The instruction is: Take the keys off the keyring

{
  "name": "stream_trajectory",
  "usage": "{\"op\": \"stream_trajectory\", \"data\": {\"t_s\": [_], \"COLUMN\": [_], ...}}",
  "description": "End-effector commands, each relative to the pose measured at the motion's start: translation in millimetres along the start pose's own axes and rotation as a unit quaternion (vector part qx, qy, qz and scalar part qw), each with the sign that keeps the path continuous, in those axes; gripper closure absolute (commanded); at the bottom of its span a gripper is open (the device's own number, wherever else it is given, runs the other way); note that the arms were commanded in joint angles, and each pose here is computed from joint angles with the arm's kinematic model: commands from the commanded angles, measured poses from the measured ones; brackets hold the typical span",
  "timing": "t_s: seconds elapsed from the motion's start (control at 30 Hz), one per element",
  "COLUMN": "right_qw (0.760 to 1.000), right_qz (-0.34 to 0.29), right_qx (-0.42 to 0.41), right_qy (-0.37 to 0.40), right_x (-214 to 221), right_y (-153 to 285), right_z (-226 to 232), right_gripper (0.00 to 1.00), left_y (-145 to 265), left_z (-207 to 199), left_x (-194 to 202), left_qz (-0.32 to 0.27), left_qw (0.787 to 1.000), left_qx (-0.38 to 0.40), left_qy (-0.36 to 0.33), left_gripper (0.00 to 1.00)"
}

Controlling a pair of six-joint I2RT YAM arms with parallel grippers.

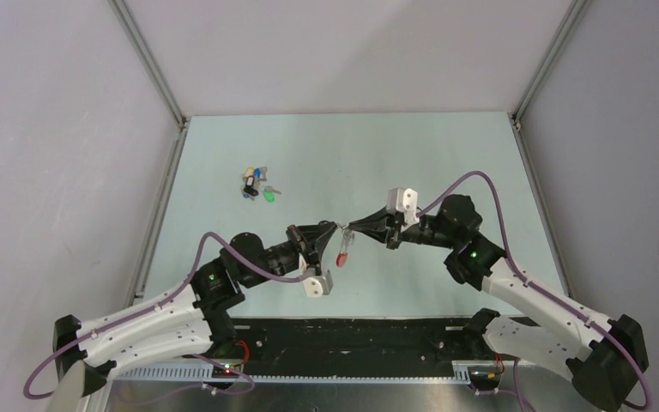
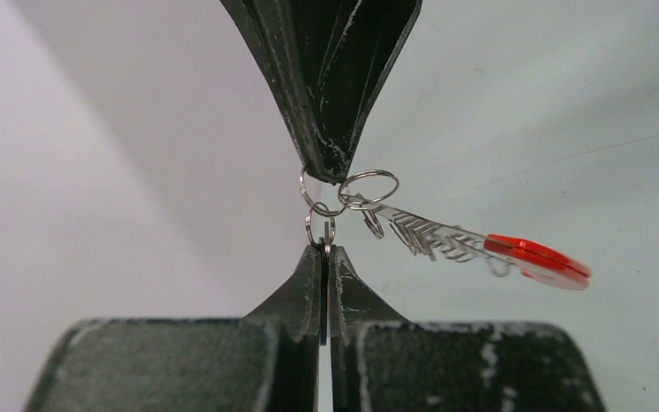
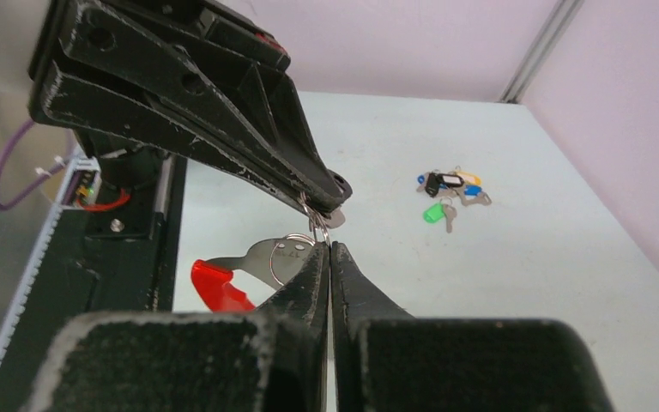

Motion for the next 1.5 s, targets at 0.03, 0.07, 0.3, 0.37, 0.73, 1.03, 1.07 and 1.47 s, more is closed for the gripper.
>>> {"op": "stream_trajectory", "data": {"t_s": [0.03,0.07,0.3,0.37,0.73,1.03,1.07,1.47], "right_qw": [0.997,0.996,0.990,0.988,0.985,0.982,0.982,0.975], "right_qz": [-0.082,-0.091,-0.122,-0.133,-0.132,-0.060,-0.058,0.005], "right_qx": [0.009,0.007,-0.008,-0.021,-0.086,-0.135,-0.140,-0.140], "right_qy": [-0.006,-0.013,-0.065,-0.071,-0.077,-0.115,-0.117,-0.175], "right_x": [-42.1,-45.9,-53.3,-57.4,-59.3,-40.5,-41.7,-20.4], "right_y": [5.0,4.2,-6.2,-7.6,-5.7,-12.6,-12.6,-15.6], "right_z": [-5.0,-4.5,-3.3,-0.4,16.6,21.4,21.4,14.5], "right_gripper": [1.00,1.00,1.00,1.00,1.00,1.00,1.00,1.00], "left_y": [-0.3,-0.4,-0.8,-0.7,1.9,5.8,5.9,8.8], "left_z": [8.9,8.9,7.3,7.9,17.8,28.3,28.6,31.7], "left_x": [-15.5,-15.8,-14.3,-13.9,-15.3,-16.1,-16.2,-18.9], "left_qz": [-0.035,-0.036,-0.035,-0.033,-0.024,-0.021,-0.021,-0.029], "left_qw": [0.999,0.999,0.999,0.999,0.999,0.998,0.998,0.998], "left_qx": [-0.011,-0.010,-0.008,-0.009,-0.031,-0.051,-0.051,-0.058], "left_qy": [-0.009,-0.010,-0.018,-0.019,-0.004,0.006,0.006,0.008], "left_gripper": [1.00,1.00,1.00,1.00,1.00,1.00,1.00,1.00]}}
Point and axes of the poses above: each gripper's point midway between its finger pads, its own y axis back along the fingers, its own z axis along the line the jaws close on, x = y × z, the point moved 3 cm from there along y, back along the fingers, and after that the axes turned 8 degrees about y, right-handed, at the moved point
